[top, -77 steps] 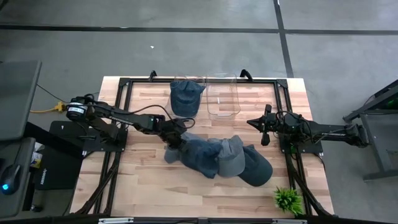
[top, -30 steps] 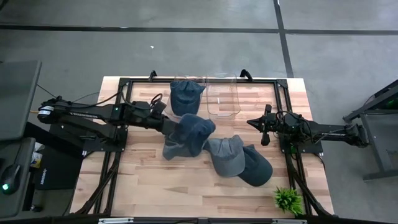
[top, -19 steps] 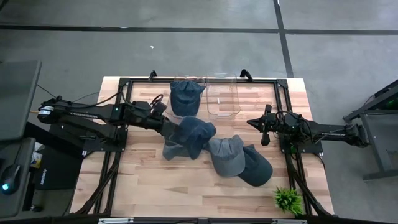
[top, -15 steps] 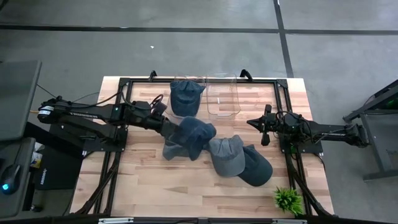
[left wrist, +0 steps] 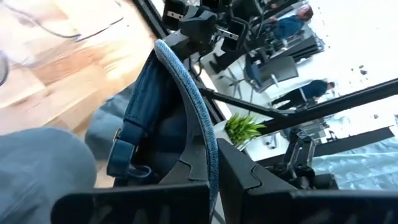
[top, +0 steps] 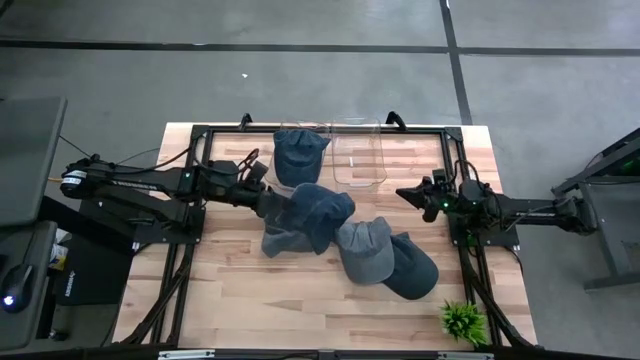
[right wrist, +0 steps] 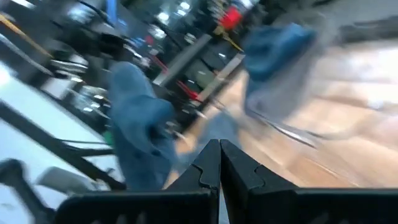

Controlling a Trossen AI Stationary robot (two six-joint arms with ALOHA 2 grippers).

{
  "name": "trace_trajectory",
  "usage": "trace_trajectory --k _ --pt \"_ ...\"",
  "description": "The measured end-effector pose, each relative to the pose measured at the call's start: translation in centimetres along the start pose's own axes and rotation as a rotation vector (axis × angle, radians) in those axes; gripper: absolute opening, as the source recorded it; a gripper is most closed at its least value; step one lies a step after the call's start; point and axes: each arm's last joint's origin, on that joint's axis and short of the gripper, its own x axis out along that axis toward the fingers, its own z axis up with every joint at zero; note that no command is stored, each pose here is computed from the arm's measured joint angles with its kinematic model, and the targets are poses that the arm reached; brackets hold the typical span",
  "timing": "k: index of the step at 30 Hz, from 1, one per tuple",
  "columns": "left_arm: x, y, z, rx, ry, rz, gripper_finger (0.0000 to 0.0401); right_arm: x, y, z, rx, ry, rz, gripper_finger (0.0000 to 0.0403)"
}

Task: Pick & Place hat
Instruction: Put the left blue cap into the left transparent bin

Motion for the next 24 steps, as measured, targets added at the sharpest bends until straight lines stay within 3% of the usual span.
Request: trace_trajectory --k 4,7,16,20,24 --pt "0.0 -0.1 0.1 0.011 -0.026 0.002 0.0000 0.6 0.7 0.6 -0.017 -0.057 0.076 0.0004" --pt "0.0 -0.2 0.3 0.022 -0.050 -0.004 0.0000 1.3 0.9 0.5 -0.001 -0.040 0.122 0.0032" --pt "-0.1 -0.7 0.7 0.075 -0.120 -0.034 0.0000 3.6 1.3 -0.4 0.049 -0.020 0.095 0.0221" --pt "-0.1 -0.7 0.8 0.088 -0.148 -0.028 0.0000 5.6 2.8 0.3 -0.033 -0.003 0.102 0.0289" --pt "-0.1 -0.8 0.9 0.106 -0.159 -0.033 0.0000 8.3 4.3 1.0 -0.151 0.024 0.097 0.0319"
